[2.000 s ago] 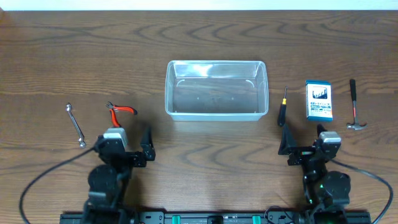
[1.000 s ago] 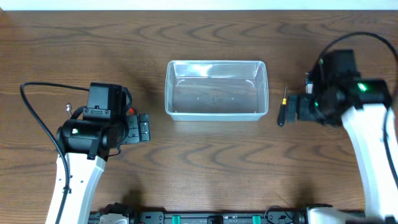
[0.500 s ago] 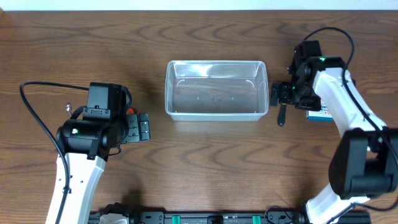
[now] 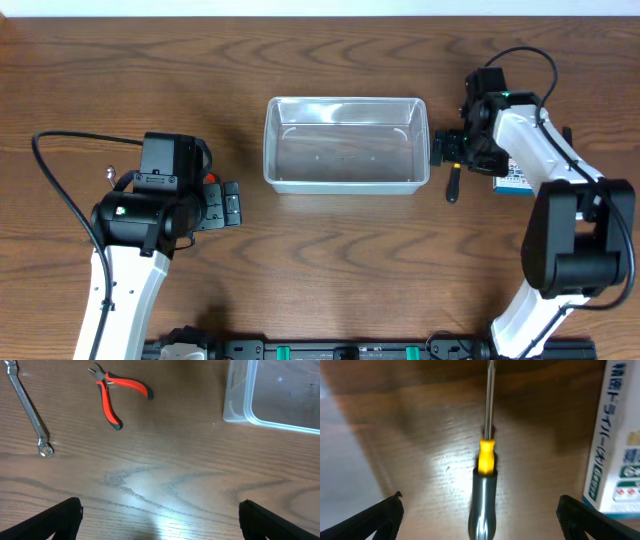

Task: Pack container
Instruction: 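Lower the right gripper and close it on the yellow screwdriver handle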

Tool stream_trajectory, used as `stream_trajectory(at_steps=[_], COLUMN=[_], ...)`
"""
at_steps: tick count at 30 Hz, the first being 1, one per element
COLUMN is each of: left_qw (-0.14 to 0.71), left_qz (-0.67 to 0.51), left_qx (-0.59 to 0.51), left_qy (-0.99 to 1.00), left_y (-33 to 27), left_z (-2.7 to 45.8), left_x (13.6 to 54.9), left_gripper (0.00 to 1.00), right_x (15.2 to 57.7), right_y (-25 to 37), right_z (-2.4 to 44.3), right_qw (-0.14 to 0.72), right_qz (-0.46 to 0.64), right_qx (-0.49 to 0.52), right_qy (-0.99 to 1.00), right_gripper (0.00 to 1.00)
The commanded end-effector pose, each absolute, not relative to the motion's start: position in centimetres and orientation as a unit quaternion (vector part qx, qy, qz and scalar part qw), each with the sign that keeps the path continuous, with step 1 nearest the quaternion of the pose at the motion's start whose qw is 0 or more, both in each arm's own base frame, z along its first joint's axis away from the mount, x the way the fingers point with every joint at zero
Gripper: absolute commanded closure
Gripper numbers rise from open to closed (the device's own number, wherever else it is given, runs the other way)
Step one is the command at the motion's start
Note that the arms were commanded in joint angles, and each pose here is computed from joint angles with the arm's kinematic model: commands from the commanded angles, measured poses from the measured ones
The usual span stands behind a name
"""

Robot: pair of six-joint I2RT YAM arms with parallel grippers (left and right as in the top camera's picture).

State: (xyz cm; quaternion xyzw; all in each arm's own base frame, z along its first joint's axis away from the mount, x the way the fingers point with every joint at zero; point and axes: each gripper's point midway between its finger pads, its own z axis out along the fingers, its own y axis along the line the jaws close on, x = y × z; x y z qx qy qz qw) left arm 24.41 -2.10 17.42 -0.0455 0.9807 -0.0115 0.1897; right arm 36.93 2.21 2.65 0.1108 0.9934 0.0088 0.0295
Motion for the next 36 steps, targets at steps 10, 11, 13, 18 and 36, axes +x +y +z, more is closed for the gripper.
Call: stream_trajectory(at_steps=[10,11,13,18,36], left_qw=[0.197,0.197,0.197,0.197,0.197], left_qz=[-0.008,-0.008,-0.008,-0.008,-0.008], left_qx=[-0.048,-0.048,-0.048,-0.048,-0.048], left_qy=[0.979,0.979,0.979,0.979,0.979], left_y=[-1.8,-1.8,-1.8,-1.8,-1.8], left_z=[18.0,18.0,18.0,18.0,18.0], left_x=[24.7,24.7,24.7,24.7,24.7], left_gripper=[0.02,0.02,0.02,0.02,0.02], right_x=[37.2,37.1,37.2,37.1,36.7], right_y=[1.9,1.9,1.8,1.8,1.9], right_z=[-0.4,-0.6,-0.9,-1.3,-1.3], right_qw=[0.002,0.0,-0.001,-0.005,-0.014], right_qz=[0.005,0.004,0.004,0.004,0.004], right_qx=[0.116,0.115,0.111,0.11,0.109], right_qy=[0.993,0.993,0.994,0.994,0.994], right_gripper=[0.01,0.01,0.01,0.01,0.58])
